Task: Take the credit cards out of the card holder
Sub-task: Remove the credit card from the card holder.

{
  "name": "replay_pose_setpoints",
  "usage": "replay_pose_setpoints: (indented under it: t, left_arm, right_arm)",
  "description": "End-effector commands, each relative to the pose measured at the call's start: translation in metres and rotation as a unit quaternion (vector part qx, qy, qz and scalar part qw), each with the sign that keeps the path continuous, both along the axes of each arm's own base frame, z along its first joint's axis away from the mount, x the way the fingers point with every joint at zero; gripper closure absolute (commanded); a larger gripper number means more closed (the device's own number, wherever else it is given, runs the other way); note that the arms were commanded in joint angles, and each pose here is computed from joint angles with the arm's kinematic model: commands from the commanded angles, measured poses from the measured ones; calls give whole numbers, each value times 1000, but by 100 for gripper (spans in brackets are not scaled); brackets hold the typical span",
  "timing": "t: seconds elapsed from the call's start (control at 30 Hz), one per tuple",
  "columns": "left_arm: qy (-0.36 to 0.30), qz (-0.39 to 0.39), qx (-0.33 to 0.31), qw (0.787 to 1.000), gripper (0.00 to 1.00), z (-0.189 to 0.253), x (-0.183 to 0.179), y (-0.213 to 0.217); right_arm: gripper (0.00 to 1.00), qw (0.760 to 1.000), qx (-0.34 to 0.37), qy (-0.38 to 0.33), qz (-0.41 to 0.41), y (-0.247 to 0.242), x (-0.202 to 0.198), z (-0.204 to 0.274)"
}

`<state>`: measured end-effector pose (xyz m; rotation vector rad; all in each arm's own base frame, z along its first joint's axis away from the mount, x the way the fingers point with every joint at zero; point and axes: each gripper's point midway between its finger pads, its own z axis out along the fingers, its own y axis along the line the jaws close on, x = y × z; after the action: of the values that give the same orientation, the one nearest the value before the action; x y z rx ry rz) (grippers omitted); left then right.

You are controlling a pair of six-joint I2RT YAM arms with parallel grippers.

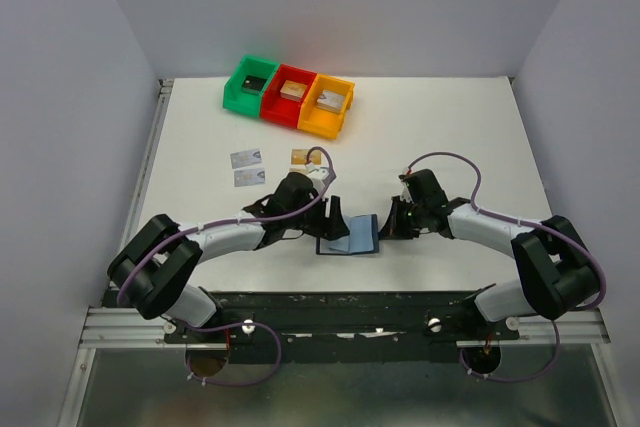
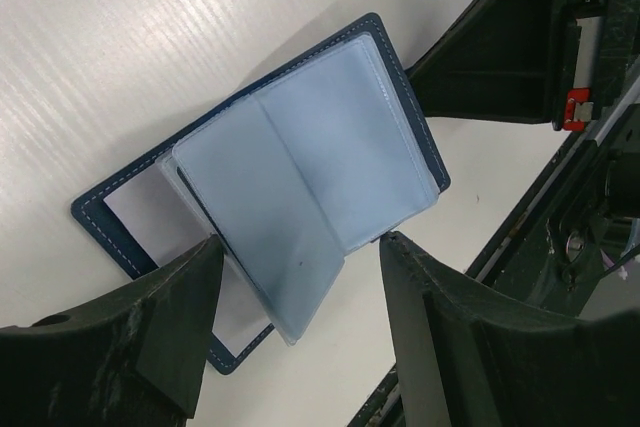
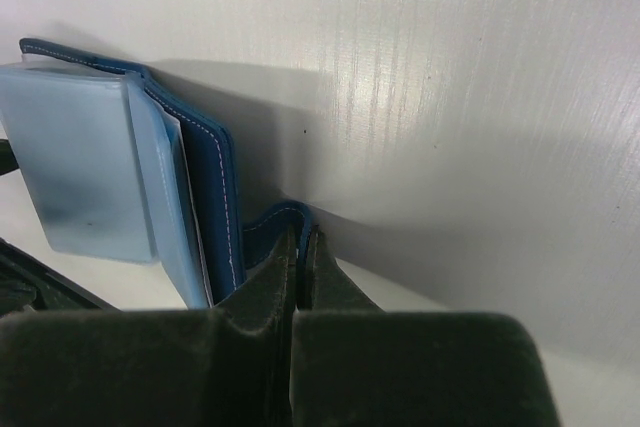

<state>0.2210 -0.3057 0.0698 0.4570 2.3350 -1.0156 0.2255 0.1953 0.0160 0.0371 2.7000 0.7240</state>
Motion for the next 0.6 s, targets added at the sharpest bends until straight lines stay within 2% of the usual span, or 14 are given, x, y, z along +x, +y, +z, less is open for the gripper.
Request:
replay_pose_setpoints:
  t: [0.0,0.57]
  left_arm:
    - [-24,-40,-18,999,28,19,-3,-16]
    - [-37,-82,-1,996,27,24,-8,-37]
  right_arm:
    - [100,1000,-12,16,-6,-6,-6,-7]
    - [99,1000,-19,13,-9,-8,-3,-5]
